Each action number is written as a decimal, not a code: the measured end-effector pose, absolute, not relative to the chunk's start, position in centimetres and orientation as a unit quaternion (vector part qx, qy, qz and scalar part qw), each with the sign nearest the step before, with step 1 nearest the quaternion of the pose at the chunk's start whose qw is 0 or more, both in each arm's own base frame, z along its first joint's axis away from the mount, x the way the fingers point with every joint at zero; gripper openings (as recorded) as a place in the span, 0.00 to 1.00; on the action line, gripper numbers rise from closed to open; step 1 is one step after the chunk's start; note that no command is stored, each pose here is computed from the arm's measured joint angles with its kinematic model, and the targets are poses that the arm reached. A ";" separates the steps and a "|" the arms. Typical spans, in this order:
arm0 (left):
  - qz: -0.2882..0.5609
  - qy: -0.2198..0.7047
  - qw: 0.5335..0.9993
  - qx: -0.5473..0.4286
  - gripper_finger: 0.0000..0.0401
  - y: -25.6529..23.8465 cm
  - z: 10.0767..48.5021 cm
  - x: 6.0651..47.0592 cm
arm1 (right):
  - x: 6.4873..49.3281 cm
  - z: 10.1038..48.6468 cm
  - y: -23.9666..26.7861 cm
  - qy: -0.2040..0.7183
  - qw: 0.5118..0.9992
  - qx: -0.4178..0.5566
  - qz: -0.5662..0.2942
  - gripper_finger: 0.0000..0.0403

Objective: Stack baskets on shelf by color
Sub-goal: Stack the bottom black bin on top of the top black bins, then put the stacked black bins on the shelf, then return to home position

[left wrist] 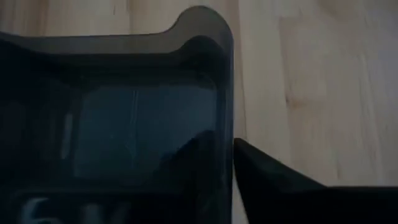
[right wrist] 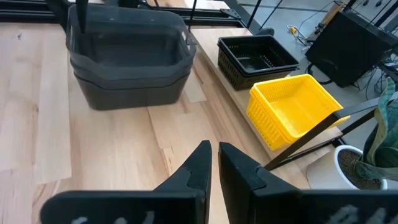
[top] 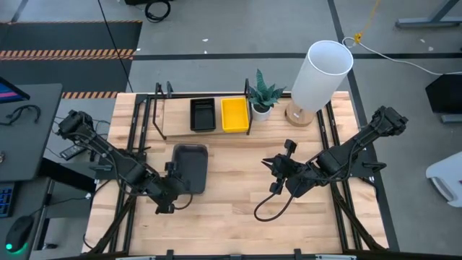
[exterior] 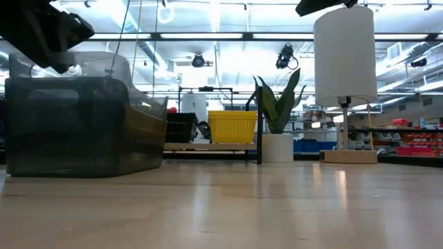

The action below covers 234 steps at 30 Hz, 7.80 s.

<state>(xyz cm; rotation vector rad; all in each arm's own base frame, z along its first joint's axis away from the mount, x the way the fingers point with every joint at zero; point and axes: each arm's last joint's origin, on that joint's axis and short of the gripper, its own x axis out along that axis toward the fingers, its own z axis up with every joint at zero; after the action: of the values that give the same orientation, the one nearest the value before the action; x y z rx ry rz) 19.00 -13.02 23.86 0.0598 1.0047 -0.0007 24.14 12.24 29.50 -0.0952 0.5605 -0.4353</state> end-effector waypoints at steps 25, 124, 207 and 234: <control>0.021 0.534 0.845 0.018 0.44 -14.8 18.6 22.5 | 24.2 29.5 12.3 0.273 0.937 -0.048 -0.211 0.09; 0.156 0.608 0.771 0.110 0.27 5.4 24.5 20.6 | 24.4 29.7 12.4 0.270 0.941 -0.059 -0.195 0.09; -0.016 -0.091 0.995 -0.026 0.29 -1.5 18.6 10.6 | 12.4 18.8 1.6 -0.118 0.980 0.139 -0.087 0.02; -0.031 -0.078 0.983 -0.164 0.29 -1.6 18.4 10.6 | 12.4 18.8 1.6 -0.117 0.980 0.138 -0.087 0.04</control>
<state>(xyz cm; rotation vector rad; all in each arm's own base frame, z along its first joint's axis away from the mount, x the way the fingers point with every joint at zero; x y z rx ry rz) 10.61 -1.56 18.39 -0.3298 -0.1562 -0.0621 12.39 1.62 18.79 0.2783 -0.2349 -0.1751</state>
